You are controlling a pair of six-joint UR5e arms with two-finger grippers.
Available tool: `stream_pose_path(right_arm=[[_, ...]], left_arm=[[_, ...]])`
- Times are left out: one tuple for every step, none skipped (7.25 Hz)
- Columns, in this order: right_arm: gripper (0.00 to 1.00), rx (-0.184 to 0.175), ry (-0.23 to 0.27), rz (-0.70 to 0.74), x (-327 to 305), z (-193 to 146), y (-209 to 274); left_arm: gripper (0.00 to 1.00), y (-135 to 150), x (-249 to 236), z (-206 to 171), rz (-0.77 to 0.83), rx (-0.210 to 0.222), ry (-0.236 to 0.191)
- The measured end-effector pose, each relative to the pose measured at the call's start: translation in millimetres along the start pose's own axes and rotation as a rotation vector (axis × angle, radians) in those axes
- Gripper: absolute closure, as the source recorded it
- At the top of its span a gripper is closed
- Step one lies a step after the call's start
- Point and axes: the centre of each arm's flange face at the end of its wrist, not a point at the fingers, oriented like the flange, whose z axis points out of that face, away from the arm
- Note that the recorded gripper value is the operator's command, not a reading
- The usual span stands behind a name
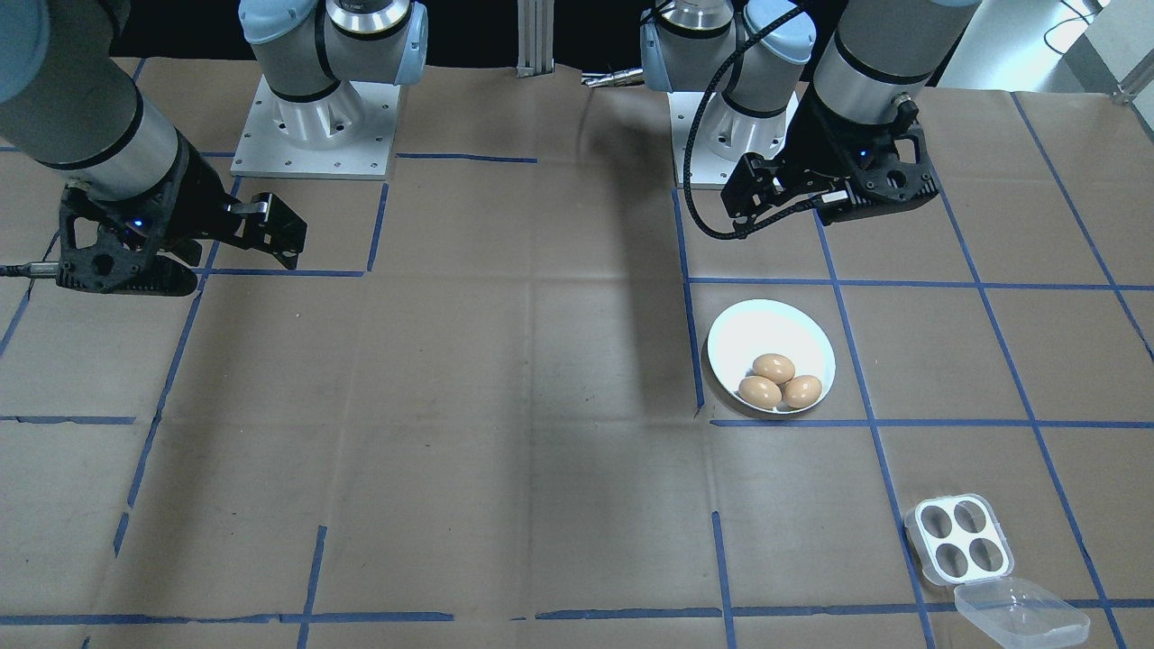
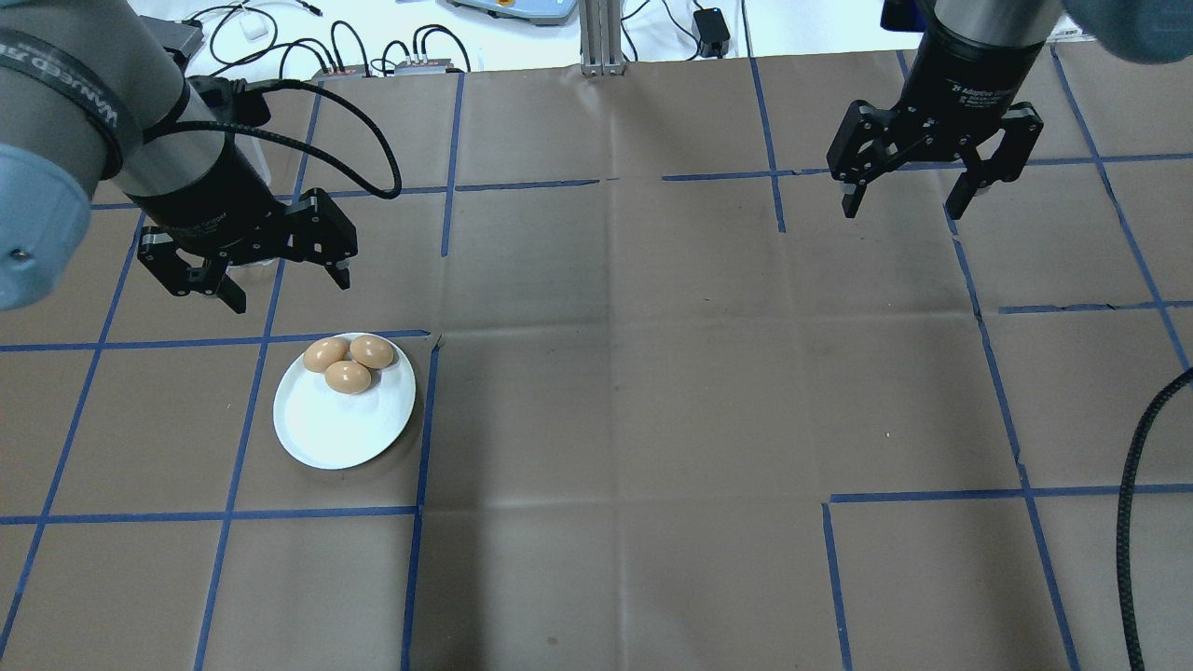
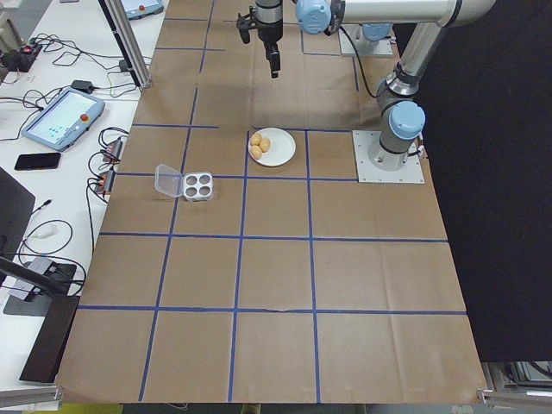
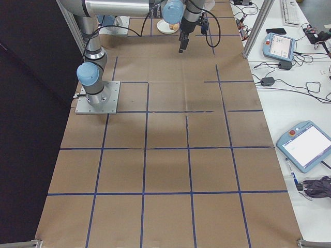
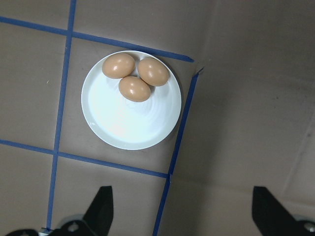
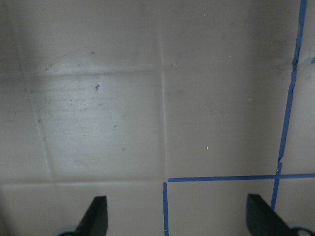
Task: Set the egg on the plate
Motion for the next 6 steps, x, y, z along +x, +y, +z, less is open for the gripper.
stream_pose_path(right_arm=[[0.0,0.0,0.0,0.0,0.0,-0.1,0.1],[0.0,0.0,-0.001,0.0,-0.1,-0.2,0.2],[0.0,0.0,-0.001,0.0,-0.1,-0.2,0.2],[0.0,0.0,-0.001,0.0,-0.1,-0.2,0.2],[0.0,0.0,-0.001,0.0,-0.1,-0.2,0.2],[0.0,0.0,-0.001,0.0,-0.1,-0.2,0.2]], left_arm=[[0.0,-0.5,8.1,-3.7,0.02,0.006,-0.002],[0.0,-0.2,11.9,-5.4,0.057,0.008,-0.004],[0.0,0.9,13.0,-7.1,0.107,0.012,-0.004],[0.0,1.7,12.8,-9.1,0.148,0.015,-0.004],[0.0,1.5,12.7,-9.1,0.172,0.015,-0.006],[0.0,1.3,12.6,-9.2,0.183,0.015,-0.007]])
